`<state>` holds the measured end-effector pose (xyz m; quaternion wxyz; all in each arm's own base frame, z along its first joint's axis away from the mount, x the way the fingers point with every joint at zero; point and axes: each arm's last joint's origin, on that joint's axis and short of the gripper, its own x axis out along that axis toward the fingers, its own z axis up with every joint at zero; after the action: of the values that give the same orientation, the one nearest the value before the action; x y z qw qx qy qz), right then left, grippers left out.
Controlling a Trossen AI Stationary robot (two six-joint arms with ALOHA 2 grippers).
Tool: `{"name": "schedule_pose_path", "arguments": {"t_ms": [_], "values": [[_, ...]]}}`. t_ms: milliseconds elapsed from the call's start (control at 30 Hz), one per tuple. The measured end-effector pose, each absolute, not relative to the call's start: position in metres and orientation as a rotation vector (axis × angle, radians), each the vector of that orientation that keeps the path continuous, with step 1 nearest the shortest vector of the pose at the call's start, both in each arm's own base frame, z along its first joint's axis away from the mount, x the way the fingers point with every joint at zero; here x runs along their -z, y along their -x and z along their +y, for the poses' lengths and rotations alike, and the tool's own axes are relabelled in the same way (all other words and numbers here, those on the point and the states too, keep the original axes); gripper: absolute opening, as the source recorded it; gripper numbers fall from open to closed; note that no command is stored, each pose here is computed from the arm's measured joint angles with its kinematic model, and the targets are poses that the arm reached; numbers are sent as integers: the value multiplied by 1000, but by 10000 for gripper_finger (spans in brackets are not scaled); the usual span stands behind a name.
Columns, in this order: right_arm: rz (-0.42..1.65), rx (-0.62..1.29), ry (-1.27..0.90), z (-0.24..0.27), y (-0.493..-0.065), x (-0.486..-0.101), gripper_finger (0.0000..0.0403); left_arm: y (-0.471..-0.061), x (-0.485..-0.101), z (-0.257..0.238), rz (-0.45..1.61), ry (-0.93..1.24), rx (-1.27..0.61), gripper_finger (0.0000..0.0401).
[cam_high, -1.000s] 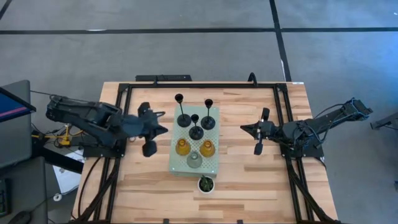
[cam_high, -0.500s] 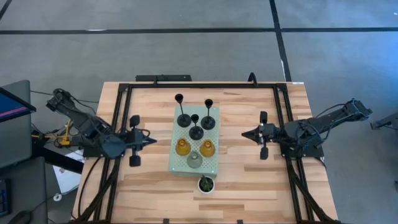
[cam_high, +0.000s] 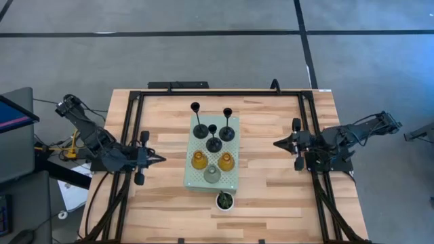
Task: Pick & Place candle stick holders
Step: Return to Home Position
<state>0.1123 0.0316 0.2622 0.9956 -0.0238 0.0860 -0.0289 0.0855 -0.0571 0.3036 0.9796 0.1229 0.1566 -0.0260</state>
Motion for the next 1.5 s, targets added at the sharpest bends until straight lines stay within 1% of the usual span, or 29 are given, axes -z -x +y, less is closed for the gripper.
{"name": "schedule_pose_path", "arguments": {"t_ms": [67,267,400,900,1033,1133,1300,1400,1500], "values": [[158,58,42,31,-110,-264,0,-83,-303,-55,306,-215,50,6],[133,74,-9,29,-108,-266,0,-84,-303,-56,306,10,19,7],[137,75,-18,30,-109,-266,0,-86,-302,-58,315,61,8,7],[136,73,-35,30,-109,-266,0,-98,-295,-69,363,10,0,8],[137,73,-37,30,-109,-266,0,-100,-294,-72,372,-47,7,8],[135,73,-33,30,-109,-266,0,-100,-294,-72,372,-155,27,8],[147,69,35,30,-108,-265,0,-101,-294,-72,372,-273,49,8],[169,70,25,29,-107,-263,0,-100,-295,-71,366,-267,49,8],[156,74,-8,28,-104,-264,0,-95,-298,-66,340,-213,46,8]]}}
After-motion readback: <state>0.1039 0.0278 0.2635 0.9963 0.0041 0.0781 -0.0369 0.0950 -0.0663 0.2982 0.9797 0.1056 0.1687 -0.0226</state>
